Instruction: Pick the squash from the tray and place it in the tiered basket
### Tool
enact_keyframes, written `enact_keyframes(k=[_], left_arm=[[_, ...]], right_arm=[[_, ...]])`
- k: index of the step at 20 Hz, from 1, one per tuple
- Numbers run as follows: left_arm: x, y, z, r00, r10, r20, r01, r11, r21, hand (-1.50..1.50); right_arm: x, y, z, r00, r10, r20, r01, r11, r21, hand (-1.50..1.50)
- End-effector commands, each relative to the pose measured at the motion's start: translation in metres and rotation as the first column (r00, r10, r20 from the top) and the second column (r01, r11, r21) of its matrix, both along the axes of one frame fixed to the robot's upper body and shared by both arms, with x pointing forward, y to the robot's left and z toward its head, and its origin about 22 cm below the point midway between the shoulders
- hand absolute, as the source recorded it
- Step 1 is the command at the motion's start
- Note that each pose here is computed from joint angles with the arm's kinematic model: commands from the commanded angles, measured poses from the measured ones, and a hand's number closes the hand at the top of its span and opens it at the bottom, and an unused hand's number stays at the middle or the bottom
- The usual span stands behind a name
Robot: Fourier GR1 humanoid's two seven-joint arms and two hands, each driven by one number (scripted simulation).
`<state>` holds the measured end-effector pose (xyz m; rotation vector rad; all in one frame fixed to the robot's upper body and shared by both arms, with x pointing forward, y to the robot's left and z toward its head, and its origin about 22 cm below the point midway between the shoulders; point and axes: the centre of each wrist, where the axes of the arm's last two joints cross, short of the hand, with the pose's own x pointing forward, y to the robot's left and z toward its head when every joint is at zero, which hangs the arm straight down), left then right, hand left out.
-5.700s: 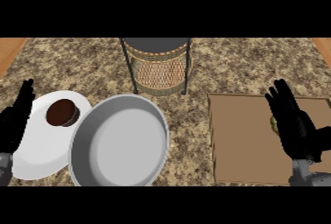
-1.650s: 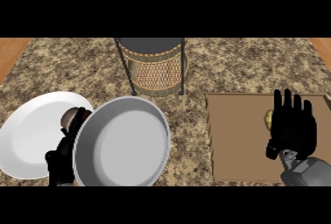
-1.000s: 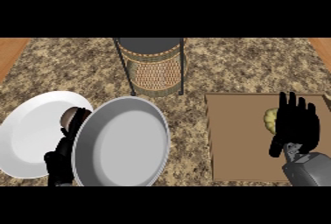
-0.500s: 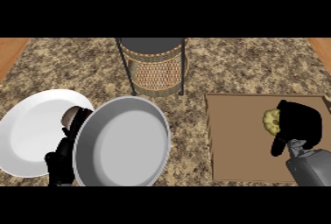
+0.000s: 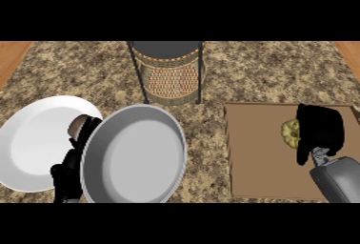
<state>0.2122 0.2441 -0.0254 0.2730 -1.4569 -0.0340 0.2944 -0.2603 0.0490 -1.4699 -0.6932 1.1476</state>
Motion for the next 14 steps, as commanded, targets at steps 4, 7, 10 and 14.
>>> enact_keyframes(k=[4,7,10,14], left_arm=[[-0.013,0.003,-0.023,0.991,-0.017,-0.133,0.014,1.0,-0.022,0.0],[-0.008,0.005,-0.022,0.992,0.007,-0.129,-0.01,1.0,-0.022,0.0],[-0.007,-0.007,-0.025,0.991,0.001,-0.137,-0.005,1.0,-0.026,0.0],[0.0,0.008,-0.014,0.988,0.053,-0.146,-0.056,0.998,-0.017,0.0]], right_arm=[[0.008,0.052,-0.001,0.935,0.351,-0.054,-0.309,0.879,0.362,1.5],[0.019,0.069,0.022,0.895,0.444,-0.044,-0.361,0.778,0.513,1.5],[0.028,0.079,0.059,0.898,0.43,0.094,-0.39,0.678,0.623,1.5],[0.028,0.065,0.113,0.891,0.354,0.284,-0.444,0.549,0.708,1.5]])
